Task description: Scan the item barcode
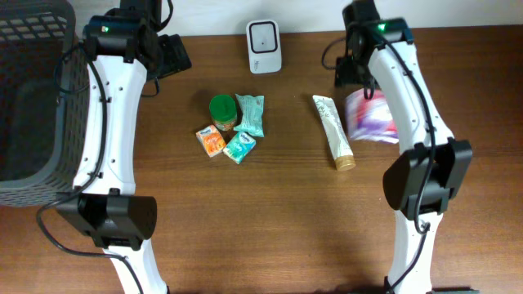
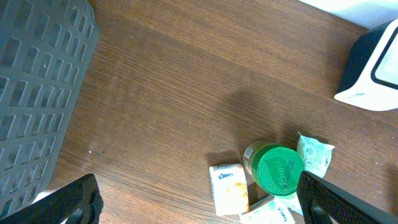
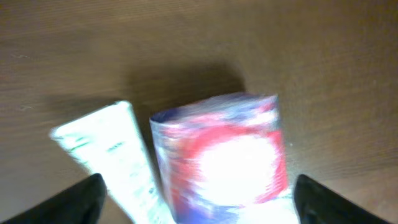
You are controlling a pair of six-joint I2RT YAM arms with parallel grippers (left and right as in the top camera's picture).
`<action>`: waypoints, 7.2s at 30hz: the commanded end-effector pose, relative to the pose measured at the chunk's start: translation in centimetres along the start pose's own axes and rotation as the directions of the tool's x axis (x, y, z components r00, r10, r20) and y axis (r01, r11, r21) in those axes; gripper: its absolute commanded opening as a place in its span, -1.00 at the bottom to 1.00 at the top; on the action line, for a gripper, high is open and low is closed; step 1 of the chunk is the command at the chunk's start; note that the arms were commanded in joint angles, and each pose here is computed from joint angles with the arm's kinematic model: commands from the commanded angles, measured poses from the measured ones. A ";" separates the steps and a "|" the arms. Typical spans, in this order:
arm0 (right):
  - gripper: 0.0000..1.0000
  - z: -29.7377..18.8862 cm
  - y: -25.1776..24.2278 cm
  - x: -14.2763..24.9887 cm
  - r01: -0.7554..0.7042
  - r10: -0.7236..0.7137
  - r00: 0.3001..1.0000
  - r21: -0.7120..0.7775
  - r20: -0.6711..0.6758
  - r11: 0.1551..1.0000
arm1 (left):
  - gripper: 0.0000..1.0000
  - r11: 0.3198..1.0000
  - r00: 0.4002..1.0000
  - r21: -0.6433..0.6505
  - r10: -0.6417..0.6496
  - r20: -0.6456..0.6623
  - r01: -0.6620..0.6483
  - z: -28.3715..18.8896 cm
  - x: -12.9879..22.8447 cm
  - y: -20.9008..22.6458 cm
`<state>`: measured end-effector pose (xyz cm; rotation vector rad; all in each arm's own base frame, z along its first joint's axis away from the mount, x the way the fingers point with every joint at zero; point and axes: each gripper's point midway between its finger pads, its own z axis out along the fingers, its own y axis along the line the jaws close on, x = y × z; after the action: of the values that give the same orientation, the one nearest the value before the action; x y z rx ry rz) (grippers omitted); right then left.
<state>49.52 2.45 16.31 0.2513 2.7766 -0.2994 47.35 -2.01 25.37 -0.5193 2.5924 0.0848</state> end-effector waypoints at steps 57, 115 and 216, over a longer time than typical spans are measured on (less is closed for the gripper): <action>-0.92 -4.2 10.7 -10.4 -0.039 0.314 0.932 -0.810 0.181 0.585 | 0.98 1.000 1.000 -0.003 0.013 -0.008 -0.013 0.3 0.1 -0.1; 0.18 12.2 -27.1 -2.7 -0.806 0.837 0.536 -0.364 -0.113 0.467 | 0.98 1.000 1.000 -0.003 0.013 -0.008 -0.013 0.3 0.1 -0.1; -0.32 4.5 8.1 7.8 0.238 -0.210 0.949 0.097 -0.235 0.966 | 0.98 1.000 1.000 -0.003 0.013 -0.008 -0.013 0.3 0.2 -0.1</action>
<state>44.56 11.97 7.27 -0.1190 3.1586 -0.1160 47.35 -2.01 25.37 -0.5193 2.5924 0.0848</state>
